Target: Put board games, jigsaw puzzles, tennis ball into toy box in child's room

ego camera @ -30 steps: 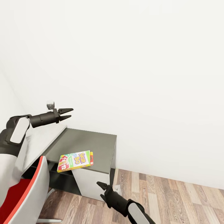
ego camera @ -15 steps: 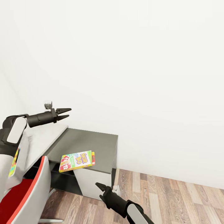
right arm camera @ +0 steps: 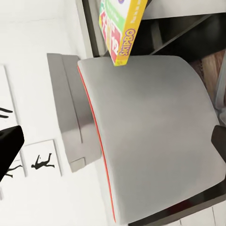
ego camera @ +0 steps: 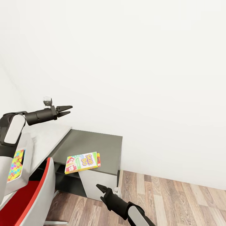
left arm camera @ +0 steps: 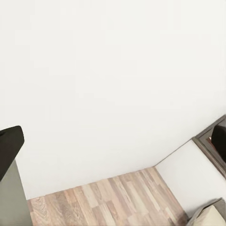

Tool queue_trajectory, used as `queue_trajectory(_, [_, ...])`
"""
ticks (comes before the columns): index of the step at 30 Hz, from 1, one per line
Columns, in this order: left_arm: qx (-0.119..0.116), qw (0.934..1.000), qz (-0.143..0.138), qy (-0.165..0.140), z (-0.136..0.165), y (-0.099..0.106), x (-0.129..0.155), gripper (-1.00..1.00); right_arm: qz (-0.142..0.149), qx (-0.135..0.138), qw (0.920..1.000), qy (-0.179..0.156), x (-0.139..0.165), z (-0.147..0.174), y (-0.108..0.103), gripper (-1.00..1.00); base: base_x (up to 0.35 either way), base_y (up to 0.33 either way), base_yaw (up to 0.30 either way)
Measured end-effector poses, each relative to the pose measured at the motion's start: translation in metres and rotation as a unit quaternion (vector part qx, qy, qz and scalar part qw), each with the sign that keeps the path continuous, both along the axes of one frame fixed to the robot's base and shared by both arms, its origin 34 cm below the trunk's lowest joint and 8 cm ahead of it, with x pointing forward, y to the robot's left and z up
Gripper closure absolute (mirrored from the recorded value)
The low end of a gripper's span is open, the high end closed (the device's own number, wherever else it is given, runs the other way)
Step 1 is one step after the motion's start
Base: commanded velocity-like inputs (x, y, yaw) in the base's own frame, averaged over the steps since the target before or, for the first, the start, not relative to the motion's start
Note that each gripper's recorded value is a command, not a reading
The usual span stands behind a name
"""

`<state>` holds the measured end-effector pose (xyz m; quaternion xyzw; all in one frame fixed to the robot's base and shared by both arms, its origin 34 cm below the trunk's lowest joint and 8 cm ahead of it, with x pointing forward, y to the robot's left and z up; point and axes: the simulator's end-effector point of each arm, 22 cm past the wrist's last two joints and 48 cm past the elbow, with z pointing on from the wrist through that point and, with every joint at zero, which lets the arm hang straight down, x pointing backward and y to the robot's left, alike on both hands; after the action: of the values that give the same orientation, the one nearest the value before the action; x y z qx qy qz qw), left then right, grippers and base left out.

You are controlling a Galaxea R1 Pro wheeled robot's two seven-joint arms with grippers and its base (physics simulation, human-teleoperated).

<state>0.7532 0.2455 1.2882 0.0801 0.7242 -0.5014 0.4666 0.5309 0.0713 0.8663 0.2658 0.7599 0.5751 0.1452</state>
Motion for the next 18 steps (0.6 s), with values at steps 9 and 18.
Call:
queue_trajectory(9, [0.002,1.0000,0.000,-0.001,0.0001,-0.0010,-0.0006,-1.00,0.001,0.000,1.0000,-0.001,-0.0001,0.0002,0.0003,-1.00,0.000,0.003,0.000])
queue_trajectory(18, [0.003,1.0000,0.002,-0.001,-0.0010,0.0013,-0.0005,-1.00,0.005,-0.005,1.0000,-0.006,-0.0022,0.0000,0.0035,-1.00,-0.084,0.057,0.023])
